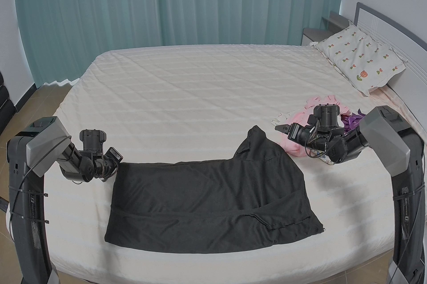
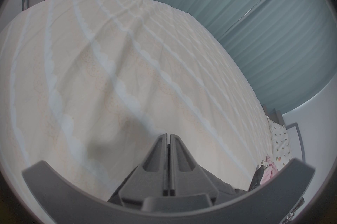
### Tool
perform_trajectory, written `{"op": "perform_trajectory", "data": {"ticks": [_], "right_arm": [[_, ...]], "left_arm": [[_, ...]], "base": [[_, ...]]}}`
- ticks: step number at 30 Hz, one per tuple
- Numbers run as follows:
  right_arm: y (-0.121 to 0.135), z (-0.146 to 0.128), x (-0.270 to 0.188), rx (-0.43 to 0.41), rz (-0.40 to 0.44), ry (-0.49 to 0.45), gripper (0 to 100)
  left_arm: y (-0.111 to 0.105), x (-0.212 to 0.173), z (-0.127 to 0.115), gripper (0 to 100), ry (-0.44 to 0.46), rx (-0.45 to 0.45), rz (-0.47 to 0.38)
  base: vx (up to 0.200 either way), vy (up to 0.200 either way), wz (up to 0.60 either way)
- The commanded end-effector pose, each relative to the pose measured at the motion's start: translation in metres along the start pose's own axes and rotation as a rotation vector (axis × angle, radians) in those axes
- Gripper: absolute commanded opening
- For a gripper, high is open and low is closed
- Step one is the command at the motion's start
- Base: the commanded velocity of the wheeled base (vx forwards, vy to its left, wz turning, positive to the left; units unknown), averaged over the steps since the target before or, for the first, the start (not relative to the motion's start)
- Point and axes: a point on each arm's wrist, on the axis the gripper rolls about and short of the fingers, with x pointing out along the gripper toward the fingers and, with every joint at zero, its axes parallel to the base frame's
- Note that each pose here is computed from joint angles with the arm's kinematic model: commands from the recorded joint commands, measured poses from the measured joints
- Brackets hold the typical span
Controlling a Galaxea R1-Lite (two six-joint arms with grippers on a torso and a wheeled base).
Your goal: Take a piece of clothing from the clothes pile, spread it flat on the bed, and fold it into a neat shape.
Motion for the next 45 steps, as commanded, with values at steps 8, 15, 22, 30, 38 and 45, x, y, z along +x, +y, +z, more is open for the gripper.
{"op": "perform_trajectory", "data": {"ticks": [8,15,22,30,38,45], "right_arm": [[-0.014,-0.050,0.067,-0.065,-0.004,0.088,100],[-0.018,-0.054,0.075,-0.067,-0.021,0.071,0],[-0.016,-0.044,0.072,-0.061,-0.025,0.037,0],[-0.013,-0.021,0.062,-0.016,-0.030,-0.062,0],[-0.015,-0.022,0.053,-0.001,-0.009,-0.110,0],[-0.017,-0.022,0.049,-0.001,0.019,-0.163,0]], "left_arm": [[0.002,-0.013,0.002,0,0.004,-0.051,0.006],[0.002,-0.013,0.002,0,0.003,-0.051,0.005],[0.001,-0.012,0.003,0,0.001,-0.052,0.003],[-0.001,-0.013,0.005,0,-0.010,-0.087,-0.006],[-0.001,-0.013,0.015,0,-0.083,-0.125,-0.060],[0.001,-0.012,0.014,0,-0.084,-0.125,-0.053]], "base": [[0.000,0.000,0.00],[0.000,0.000,0.00],[0.000,0.000,0.00],[0.000,0.000,0.00],[0.000,0.000,0.00],[0.000,0.000,0.00]]}}
